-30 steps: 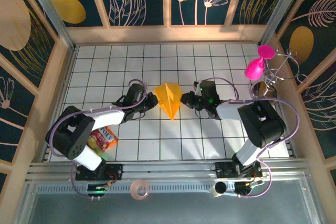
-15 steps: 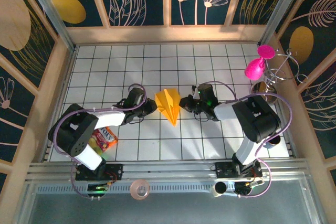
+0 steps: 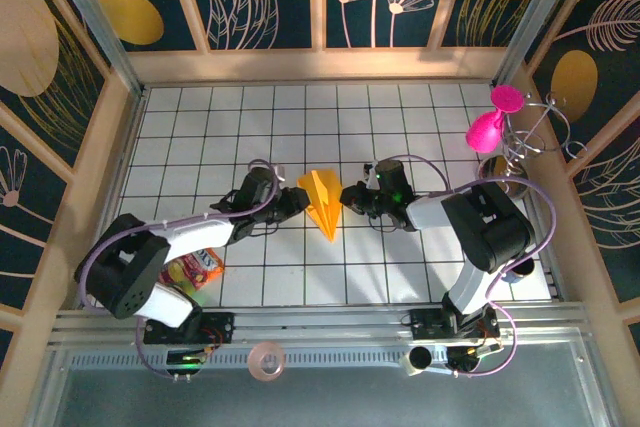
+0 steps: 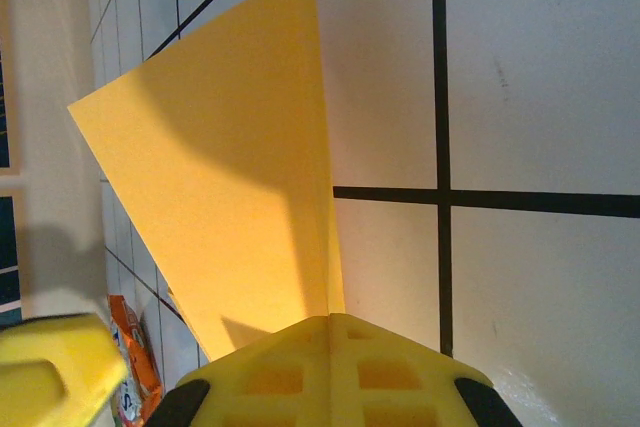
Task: Fold a paper plane with a square sheet of paper (pick it up from the middle)
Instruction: Turn over the paper plane at the center of the table, then move the paper plane to the top-center of the table.
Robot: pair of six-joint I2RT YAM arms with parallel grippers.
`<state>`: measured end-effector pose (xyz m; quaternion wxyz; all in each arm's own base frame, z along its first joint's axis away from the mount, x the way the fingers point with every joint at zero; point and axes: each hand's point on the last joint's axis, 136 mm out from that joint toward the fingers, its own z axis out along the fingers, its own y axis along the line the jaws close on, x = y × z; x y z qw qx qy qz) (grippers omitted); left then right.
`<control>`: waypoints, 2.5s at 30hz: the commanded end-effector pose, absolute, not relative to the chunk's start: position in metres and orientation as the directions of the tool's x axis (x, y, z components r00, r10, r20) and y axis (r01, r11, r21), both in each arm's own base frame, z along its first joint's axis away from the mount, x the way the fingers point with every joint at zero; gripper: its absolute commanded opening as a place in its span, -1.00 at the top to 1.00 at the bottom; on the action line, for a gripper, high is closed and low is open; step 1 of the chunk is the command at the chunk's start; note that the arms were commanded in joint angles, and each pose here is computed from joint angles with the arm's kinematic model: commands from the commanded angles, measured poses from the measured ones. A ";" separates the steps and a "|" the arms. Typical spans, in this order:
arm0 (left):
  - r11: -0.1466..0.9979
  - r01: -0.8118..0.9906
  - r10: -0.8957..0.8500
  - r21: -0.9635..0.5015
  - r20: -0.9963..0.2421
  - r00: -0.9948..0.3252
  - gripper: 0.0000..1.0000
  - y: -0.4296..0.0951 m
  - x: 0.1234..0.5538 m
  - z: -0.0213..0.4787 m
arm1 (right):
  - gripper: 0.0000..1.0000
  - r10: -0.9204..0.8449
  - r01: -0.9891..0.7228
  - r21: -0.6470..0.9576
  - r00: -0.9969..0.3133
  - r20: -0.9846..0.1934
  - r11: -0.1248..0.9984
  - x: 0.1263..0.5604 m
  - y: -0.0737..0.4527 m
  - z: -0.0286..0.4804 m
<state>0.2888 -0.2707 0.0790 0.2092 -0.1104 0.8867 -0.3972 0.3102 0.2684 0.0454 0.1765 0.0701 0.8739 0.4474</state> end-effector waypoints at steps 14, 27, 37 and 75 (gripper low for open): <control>0.626 -0.039 -0.300 -0.779 -0.194 -0.934 0.46 -0.298 0.282 0.058 | 1.00 0.272 -0.066 0.818 -0.925 -0.264 0.572 0.312 0.275 0.056; 0.634 -0.037 -0.270 -0.772 -0.176 -0.947 0.39 -0.311 0.275 0.052 | 1.00 0.270 -0.069 0.821 -0.926 -0.265 0.567 0.312 0.276 0.058; 0.669 -0.027 -0.246 -0.743 -0.187 -0.951 0.18 -0.321 0.274 0.047 | 1.00 0.234 -0.128 0.836 -0.927 -0.291 0.534 0.309 0.287 0.074; 0.942 0.064 -0.097 -0.330 -0.452 -0.887 0.81 -0.287 0.330 0.058 | 0.09 0.375 -0.033 0.614 -0.766 -0.522 0.788 0.335 0.208 0.106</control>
